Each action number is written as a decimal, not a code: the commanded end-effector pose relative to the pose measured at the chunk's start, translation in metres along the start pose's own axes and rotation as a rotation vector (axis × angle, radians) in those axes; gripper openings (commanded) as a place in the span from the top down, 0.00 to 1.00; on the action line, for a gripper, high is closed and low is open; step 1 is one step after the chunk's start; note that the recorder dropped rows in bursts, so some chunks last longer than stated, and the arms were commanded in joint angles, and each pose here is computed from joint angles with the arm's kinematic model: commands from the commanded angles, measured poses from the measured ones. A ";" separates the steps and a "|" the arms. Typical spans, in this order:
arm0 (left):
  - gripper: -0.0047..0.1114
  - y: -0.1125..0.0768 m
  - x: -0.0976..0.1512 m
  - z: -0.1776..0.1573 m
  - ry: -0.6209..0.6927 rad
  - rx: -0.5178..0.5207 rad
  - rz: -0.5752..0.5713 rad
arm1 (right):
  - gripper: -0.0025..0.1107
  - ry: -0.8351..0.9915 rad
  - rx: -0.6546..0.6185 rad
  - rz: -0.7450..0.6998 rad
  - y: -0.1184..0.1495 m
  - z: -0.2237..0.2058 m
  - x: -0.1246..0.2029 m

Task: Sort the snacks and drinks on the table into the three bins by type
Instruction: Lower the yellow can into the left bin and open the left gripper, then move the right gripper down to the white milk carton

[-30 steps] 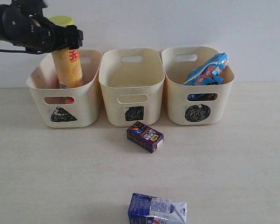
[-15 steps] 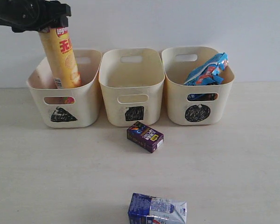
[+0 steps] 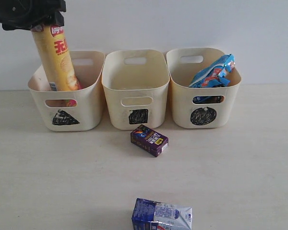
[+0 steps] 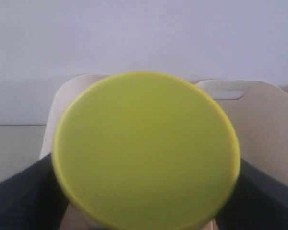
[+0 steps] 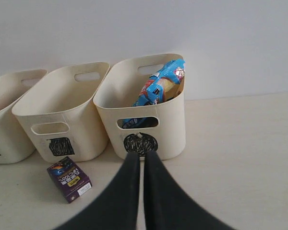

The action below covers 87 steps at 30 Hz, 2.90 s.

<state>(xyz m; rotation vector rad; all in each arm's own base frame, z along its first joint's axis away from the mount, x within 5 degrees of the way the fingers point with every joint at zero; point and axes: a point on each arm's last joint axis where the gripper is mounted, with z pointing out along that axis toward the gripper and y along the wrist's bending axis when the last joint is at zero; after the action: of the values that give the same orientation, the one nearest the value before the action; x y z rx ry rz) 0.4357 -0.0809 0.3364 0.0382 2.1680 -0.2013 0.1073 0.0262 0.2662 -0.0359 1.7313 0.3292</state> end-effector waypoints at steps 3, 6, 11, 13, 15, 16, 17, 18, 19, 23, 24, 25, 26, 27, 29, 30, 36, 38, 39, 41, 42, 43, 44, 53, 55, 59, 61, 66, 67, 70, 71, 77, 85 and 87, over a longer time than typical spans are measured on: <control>0.57 0.003 0.012 0.025 0.036 -0.002 -0.017 | 0.98 0.009 0.000 -0.001 0.000 0.000 0.003; 0.29 0.003 0.014 0.027 0.040 -0.003 -0.017 | 0.98 0.009 0.000 -0.001 0.000 0.000 0.003; 0.22 0.002 0.008 0.022 0.003 0.002 -0.016 | 0.98 0.009 0.000 -0.001 0.000 0.000 0.003; 0.22 0.001 0.004 0.017 -0.020 0.006 -0.016 | 0.98 0.009 0.000 -0.001 0.000 0.000 0.003; 0.22 0.001 0.000 0.012 -0.046 0.009 -0.016 | 0.98 0.009 0.000 -0.001 0.000 0.000 0.003; 0.22 0.000 -0.003 0.008 -0.056 0.011 -0.016 | 0.98 0.009 0.000 -0.001 0.000 0.000 0.003; 0.22 0.000 -0.005 0.005 -0.067 0.011 -0.014 | 0.98 0.009 0.000 -0.001 0.000 0.000 0.003; 0.22 0.000 -0.008 0.002 -0.082 0.014 -0.014 | 0.98 0.009 0.000 -0.001 0.000 0.000 0.003; 0.22 -0.001 -0.010 -0.001 -0.097 0.016 -0.014 | 0.98 0.009 0.000 -0.001 0.000 0.000 0.003; 0.23 -0.003 -0.022 -0.016 -0.181 0.028 -0.014 | 0.98 0.009 0.000 -0.001 0.000 0.000 0.003; 0.24 -0.003 -0.025 -0.020 -0.195 0.030 -0.013 | 0.98 0.009 0.000 -0.001 0.000 0.000 0.003; 0.25 -0.003 -0.026 -0.023 -0.201 0.031 -0.013 | 0.98 0.009 0.000 -0.001 0.000 0.000 0.003; 0.26 -0.003 -0.027 -0.025 -0.207 0.031 -0.011 | 0.98 0.009 0.000 -0.001 0.000 0.000 0.003; 0.29 -0.003 -0.028 -0.027 -0.206 0.027 -0.005 | 0.98 0.009 0.000 -0.001 0.000 0.000 0.003; 0.36 -0.003 -0.027 -0.028 -0.189 0.020 0.005 | 0.98 0.009 0.000 0.001 0.000 0.000 0.003; 0.44 -0.002 -0.026 -0.028 -0.177 0.015 0.011 | 0.98 0.009 0.000 0.001 0.000 0.000 0.003; 0.92 -0.001 -0.017 -0.028 -0.081 -0.002 0.015 | 0.98 0.008 0.001 0.001 0.000 0.000 0.002; 0.92 0.000 -0.017 -0.030 -0.067 -0.011 0.026 | 0.98 0.008 0.001 0.001 0.000 0.000 0.002; 0.92 0.000 -0.017 -0.031 -0.062 -0.012 0.026 | 0.98 0.008 0.001 0.001 0.000 0.000 0.002; 0.92 -0.001 -0.019 -0.038 -0.063 -0.012 0.026 | 0.98 0.008 0.001 0.003 0.000 0.000 0.002; 0.92 -0.001 -0.020 -0.044 -0.057 -0.012 0.023 | 0.98 0.008 0.001 0.003 0.000 0.000 0.002; 0.92 -0.001 -0.020 -0.049 -0.052 -0.010 0.019 | 0.98 0.008 0.001 0.003 0.000 0.000 0.002; 0.92 -0.002 -0.021 -0.055 -0.047 -0.008 0.015 | 0.98 0.006 0.002 0.003 0.000 0.000 0.002; 0.92 -0.003 -0.019 -0.143 -0.122 0.014 0.002 | 0.98 0.006 0.002 0.010 0.000 0.000 0.002; 0.92 -0.003 -0.013 -0.163 -0.140 0.021 -0.004 | 0.98 0.009 0.000 0.010 0.000 0.000 0.003; 0.92 -0.001 0.008 -0.205 -0.209 0.045 -0.019 | 0.98 0.014 -0.004 0.020 0.000 0.000 0.003; 0.92 0.000 0.021 -0.224 -0.253 0.059 -0.029 | 0.98 0.016 -0.005 0.019 0.000 0.000 0.003; 0.92 0.004 0.058 -0.272 -0.358 0.099 -0.059 | 0.98 0.061 -0.038 0.020 0.003 0.000 0.007; 0.92 0.005 0.067 -0.279 -0.372 0.102 -0.062 | 0.98 0.070 -0.046 0.019 0.004 0.000 0.008; 0.92 0.009 0.095 -0.292 -0.382 0.104 -0.062 | 0.98 0.087 -0.062 0.025 0.006 0.000 0.008; 0.92 0.010 0.102 -0.294 -0.381 0.104 -0.062 | 0.98 0.089 -0.067 0.024 0.006 0.000 0.007; 0.92 0.018 0.155 -0.292 -0.346 0.099 -0.067 | 0.98 0.185 -0.100 0.029 0.012 0.014 -0.001; 0.92 0.026 0.195 -0.275 -0.463 0.101 -0.076 | 0.98 0.530 -0.302 -0.040 0.035 0.061 -0.014; 0.92 0.028 0.201 -0.268 -0.479 0.099 -0.078 | 0.98 0.630 -0.383 -0.064 0.042 0.073 -0.016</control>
<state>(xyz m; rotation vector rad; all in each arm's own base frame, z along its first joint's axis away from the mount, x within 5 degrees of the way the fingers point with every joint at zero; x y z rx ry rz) 0.1038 -0.0213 0.3262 -0.0177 1.7347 -0.3184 0.1596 0.0699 0.2768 -0.3599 2.1699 0.5850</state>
